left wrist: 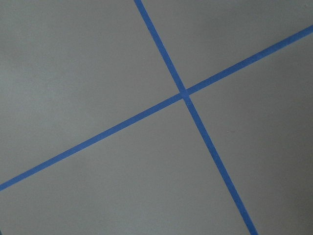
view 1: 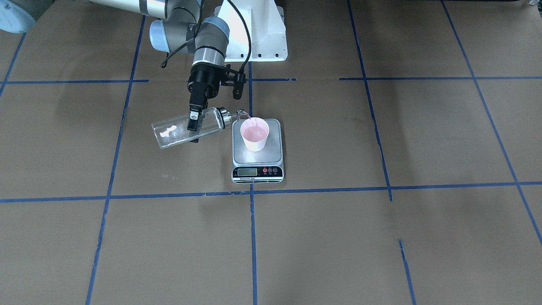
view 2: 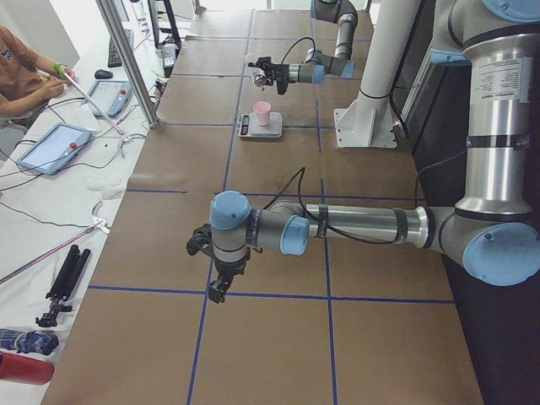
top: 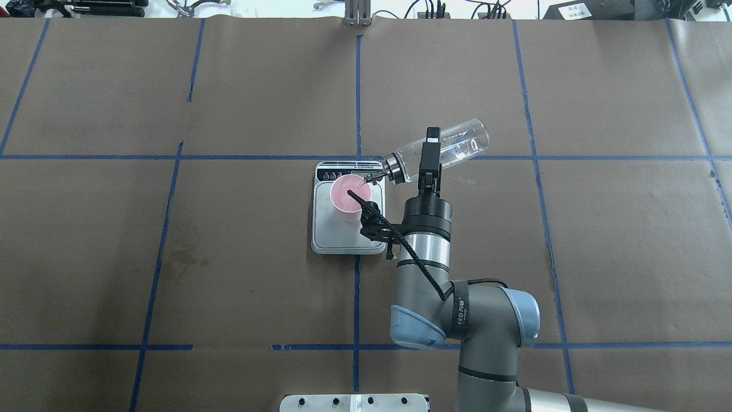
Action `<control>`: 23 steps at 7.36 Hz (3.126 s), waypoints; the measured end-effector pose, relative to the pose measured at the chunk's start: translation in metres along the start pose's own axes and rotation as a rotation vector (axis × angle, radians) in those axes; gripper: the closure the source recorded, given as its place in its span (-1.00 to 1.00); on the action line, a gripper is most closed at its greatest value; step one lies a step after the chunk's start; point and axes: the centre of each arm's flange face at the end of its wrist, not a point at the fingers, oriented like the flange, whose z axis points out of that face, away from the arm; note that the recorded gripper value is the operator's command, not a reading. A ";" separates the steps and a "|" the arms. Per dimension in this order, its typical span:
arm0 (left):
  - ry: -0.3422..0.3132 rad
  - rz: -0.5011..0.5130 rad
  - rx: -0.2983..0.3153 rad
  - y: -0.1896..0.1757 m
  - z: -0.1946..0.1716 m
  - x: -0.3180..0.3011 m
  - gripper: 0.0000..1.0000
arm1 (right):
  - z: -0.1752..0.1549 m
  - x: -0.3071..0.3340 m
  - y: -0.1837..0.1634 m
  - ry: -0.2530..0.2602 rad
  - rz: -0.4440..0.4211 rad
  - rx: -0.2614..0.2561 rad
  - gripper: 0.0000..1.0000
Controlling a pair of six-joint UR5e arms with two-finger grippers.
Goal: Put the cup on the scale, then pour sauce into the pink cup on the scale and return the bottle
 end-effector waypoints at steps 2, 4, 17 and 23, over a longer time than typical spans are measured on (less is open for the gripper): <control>-0.002 0.002 0.002 -0.001 -0.001 0.001 -1.00 | -0.003 0.000 -0.001 -0.004 0.037 0.004 1.00; -0.002 0.001 0.004 0.000 -0.003 0.001 -1.00 | -0.006 -0.002 -0.003 -0.012 0.088 0.009 1.00; -0.009 0.012 0.024 0.002 -0.015 0.010 -1.00 | -0.020 0.050 0.053 -0.402 1.298 -0.085 1.00; -0.009 0.007 0.019 0.013 -0.014 0.012 -1.00 | 0.017 0.009 0.164 -0.370 1.632 -0.329 1.00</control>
